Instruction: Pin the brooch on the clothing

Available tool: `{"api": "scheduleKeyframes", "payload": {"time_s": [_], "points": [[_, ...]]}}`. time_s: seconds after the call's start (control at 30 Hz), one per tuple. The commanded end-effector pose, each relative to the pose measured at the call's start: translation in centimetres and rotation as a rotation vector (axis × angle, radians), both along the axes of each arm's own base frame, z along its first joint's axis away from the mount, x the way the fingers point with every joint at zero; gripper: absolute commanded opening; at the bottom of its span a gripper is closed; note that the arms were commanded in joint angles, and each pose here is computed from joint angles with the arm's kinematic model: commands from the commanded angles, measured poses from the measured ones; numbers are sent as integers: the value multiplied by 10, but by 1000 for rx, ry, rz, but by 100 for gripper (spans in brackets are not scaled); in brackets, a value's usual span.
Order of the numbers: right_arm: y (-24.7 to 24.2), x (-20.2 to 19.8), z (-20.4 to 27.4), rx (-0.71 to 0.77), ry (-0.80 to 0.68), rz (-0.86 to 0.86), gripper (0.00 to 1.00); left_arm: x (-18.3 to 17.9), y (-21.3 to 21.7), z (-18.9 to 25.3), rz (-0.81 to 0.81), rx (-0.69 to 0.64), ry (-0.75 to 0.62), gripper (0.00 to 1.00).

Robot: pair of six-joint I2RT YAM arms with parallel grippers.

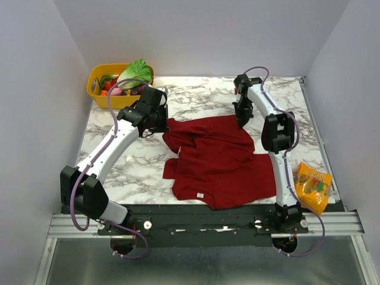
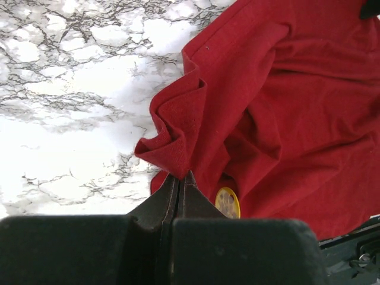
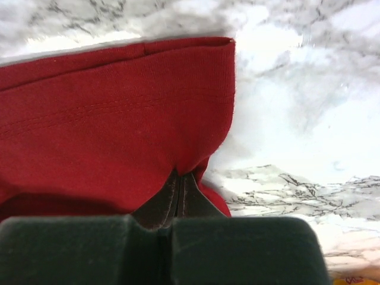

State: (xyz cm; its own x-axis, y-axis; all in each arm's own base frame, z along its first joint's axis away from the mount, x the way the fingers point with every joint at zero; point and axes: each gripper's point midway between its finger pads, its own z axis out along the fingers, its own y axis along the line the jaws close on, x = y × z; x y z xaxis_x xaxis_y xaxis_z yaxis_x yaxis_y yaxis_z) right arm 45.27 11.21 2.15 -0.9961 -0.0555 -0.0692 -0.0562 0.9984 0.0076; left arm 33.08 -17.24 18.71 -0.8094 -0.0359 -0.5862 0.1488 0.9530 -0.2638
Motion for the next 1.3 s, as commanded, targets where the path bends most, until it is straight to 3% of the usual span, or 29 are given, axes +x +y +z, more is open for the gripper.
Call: {"api": "scheduleKeyframes", "payload": {"time_s": [0.0,0.13,0.37,0.63,0.77,0.87,1.0,1.27], "points": [[4,12,37,30,-123,-8,0,-1,6,12,9,17,-44,0],[11,38,103,86,-351,-13,0,12,5,22,19,30,-79,0],[24,30,227,239,-676,17,0,45,-3,70,21,30,-172,0],[33,-21,381,447,-1100,98,0,61,7,196,93,-32,-466,0],[30,-87,471,567,-1363,175,0,33,21,278,116,-145,-709,0],[31,-123,506,636,-1493,234,0,4,37,324,137,-205,-859,0],[15,-191,555,674,-1702,266,0,-33,44,365,89,-274,-982,0],[1,-283,593,740,-1925,347,0,-103,47,416,-49,-392,-1136,0]]}}
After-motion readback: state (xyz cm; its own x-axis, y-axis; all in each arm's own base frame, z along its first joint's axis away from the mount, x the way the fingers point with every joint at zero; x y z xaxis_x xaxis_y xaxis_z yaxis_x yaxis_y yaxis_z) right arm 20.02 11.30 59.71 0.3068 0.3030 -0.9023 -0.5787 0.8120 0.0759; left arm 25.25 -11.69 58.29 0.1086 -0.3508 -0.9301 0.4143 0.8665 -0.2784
